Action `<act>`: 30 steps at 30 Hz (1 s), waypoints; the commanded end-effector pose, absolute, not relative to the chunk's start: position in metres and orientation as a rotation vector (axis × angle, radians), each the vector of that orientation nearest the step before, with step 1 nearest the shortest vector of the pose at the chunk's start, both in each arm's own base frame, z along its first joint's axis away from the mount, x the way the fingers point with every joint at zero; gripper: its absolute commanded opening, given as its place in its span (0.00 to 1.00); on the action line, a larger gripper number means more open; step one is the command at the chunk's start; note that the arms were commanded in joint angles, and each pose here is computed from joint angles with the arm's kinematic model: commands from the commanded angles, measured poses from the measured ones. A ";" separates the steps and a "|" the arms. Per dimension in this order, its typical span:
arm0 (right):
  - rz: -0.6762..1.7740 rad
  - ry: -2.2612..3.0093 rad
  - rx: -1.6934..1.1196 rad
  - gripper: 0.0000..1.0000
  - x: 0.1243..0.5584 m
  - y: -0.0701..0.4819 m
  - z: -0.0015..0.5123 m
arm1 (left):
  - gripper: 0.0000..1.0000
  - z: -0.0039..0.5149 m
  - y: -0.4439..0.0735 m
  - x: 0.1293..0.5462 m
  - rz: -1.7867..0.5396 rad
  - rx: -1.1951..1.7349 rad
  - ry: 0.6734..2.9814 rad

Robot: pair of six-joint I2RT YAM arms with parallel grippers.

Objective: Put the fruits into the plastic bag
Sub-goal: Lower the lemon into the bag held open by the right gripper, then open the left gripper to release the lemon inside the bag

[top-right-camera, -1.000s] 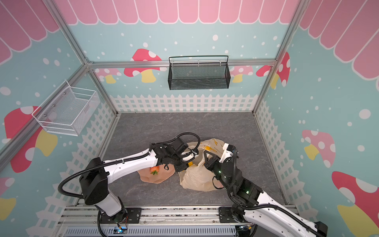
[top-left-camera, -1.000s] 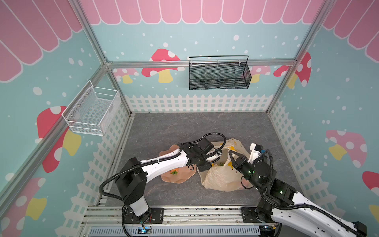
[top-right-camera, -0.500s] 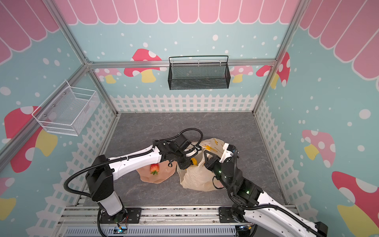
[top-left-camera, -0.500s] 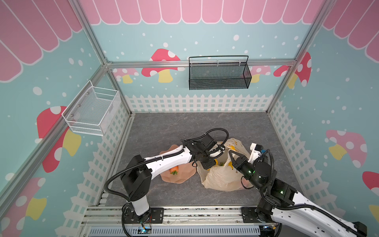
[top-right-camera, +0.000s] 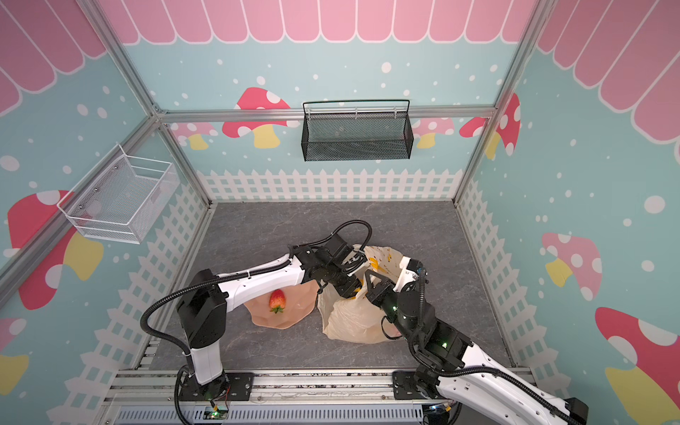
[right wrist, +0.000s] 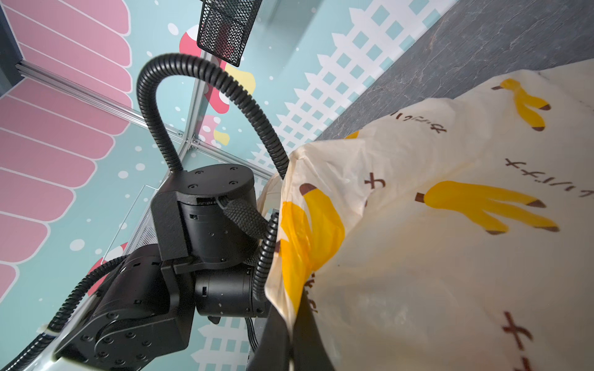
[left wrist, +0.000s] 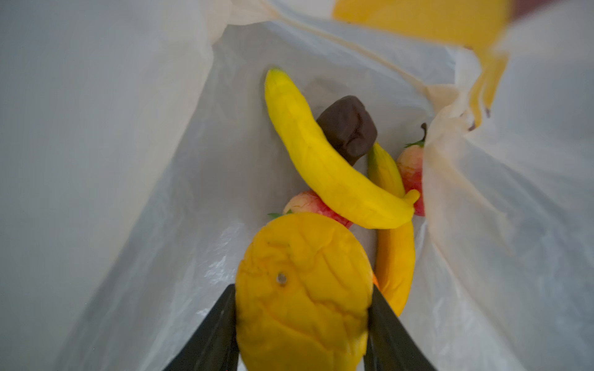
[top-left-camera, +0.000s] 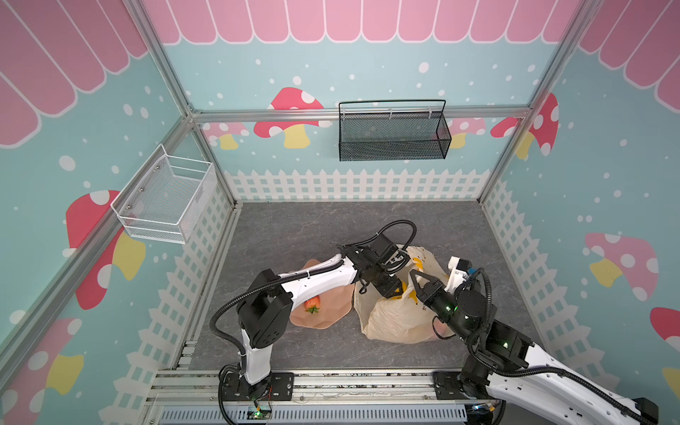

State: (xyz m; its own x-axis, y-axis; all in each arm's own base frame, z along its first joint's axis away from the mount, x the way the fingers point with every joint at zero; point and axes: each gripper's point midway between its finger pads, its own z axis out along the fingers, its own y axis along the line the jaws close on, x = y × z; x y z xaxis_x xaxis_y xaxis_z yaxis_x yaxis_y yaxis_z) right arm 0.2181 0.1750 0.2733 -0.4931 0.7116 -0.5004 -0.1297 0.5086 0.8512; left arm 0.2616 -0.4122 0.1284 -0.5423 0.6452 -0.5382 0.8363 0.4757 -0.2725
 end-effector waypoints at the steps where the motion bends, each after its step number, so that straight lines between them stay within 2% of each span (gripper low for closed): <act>1: 1.153 1.777 0.489 0.00 0.216 0.175 0.285 | 0.28 0.144 -0.432 0.247 -0.875 1.217 2.357; 7: 1.150 1.777 0.486 0.00 0.217 0.176 0.284 | 0.33 0.143 -0.445 0.218 -1.005 1.221 2.399; 13: 1.156 1.779 0.489 0.00 0.218 0.178 0.281 | 0.43 0.132 -0.456 0.198 -1.170 1.169 2.485; 19: 1.155 1.775 0.490 0.00 0.218 0.177 0.281 | 0.46 0.118 -0.463 0.184 -1.275 1.138 2.583; 24: 1.154 1.771 0.492 0.00 0.219 0.177 0.281 | 0.61 0.111 -0.467 0.174 -1.360 1.112 2.656; 30: 1.154 1.770 0.493 0.00 0.219 0.177 0.281 | 0.70 0.121 -0.463 0.182 -1.283 1.082 2.648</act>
State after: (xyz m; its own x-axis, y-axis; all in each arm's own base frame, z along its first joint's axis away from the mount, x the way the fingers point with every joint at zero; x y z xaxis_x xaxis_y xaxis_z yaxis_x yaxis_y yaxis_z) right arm 0.2189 0.1760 0.2741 -0.4909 0.7146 -0.4984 -0.1327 0.5041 0.8534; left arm 0.1818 -0.4631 0.1102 -0.7532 0.5935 -0.2837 0.5889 0.4160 -0.6930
